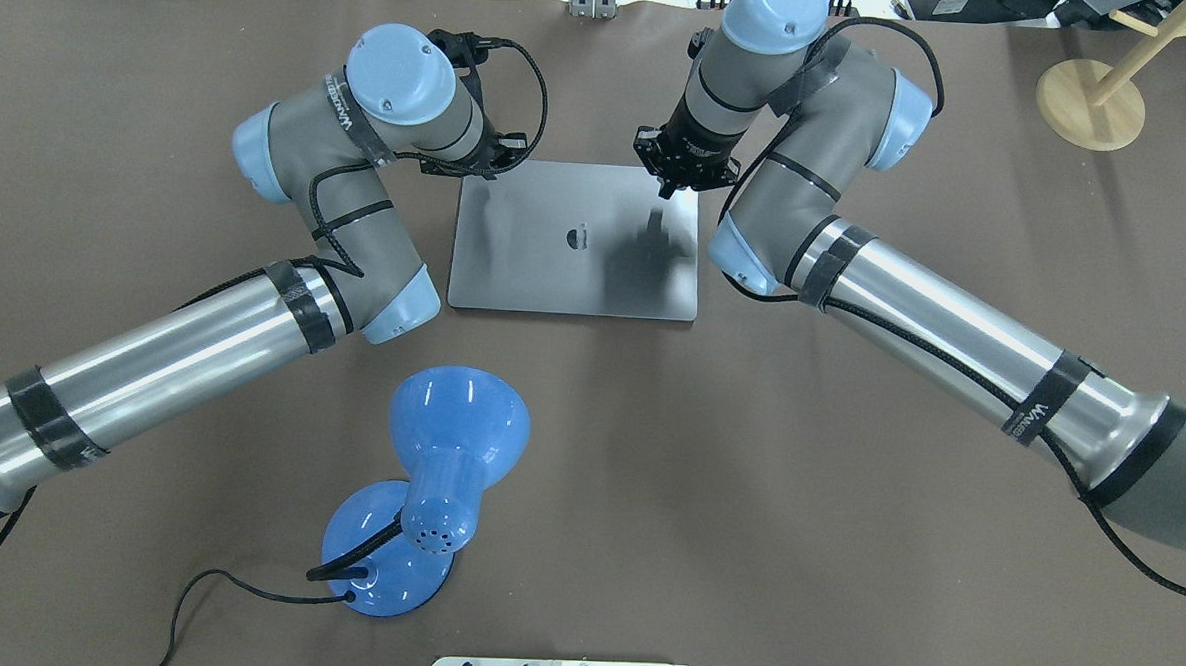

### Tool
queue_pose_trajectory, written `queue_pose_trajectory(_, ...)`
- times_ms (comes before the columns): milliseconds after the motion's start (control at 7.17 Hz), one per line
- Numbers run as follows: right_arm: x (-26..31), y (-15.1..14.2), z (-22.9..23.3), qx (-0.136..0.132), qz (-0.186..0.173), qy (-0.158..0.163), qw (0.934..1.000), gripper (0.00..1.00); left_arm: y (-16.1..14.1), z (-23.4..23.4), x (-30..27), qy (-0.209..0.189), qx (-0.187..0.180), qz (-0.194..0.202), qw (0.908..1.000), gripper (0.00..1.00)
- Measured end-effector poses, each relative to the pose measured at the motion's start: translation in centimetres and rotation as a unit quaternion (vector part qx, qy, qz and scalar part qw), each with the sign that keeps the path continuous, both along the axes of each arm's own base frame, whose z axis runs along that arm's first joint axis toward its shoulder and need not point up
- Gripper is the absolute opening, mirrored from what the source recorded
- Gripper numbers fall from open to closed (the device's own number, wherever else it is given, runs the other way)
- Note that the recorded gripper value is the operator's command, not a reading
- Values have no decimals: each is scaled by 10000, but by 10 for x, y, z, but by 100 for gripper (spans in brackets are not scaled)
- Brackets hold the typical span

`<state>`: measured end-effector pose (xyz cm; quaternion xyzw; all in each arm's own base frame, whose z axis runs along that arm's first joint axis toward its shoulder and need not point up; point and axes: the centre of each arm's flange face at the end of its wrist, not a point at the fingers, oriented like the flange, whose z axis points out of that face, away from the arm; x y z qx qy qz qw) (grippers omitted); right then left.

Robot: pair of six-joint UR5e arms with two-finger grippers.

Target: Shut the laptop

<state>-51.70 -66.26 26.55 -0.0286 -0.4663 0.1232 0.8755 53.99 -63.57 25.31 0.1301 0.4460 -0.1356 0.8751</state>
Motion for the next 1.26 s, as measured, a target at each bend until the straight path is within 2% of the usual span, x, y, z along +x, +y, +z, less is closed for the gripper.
queue_pose_trajectory(279,69,-16,-16,-44,-27,-457,9989,0,-6,-25,-41,323,-59,149,9993,0)
queue_pose_trajectory(419,133,-8,5,-8,-19,-682,9977,0,0,-24,-79,471,-211,304,9982,22)
queue_pose_trajectory(558,209,14,38,119,14,-861,9962,17,11,-11,-134,539,-315,492,9968,51)
queue_pose_trajectory(698,284,49,76,342,27,-942,9950,99,30,8,-205,427,-218,766,9959,79)
queue_pose_trajectory(837,348,85,122,604,46,-852,9945,100,56,33,-275,132,-5,1055,9943,97)
queue_pose_trajectory(977,401,120,174,870,21,-638,9942,100,84,64,-344,-261,235,1296,9909,97)
queue_pose_trajectory(1256,485,186,280,1328,-332,-11,9906,100,127,150,-484,-1001,619,1642,9794,97)
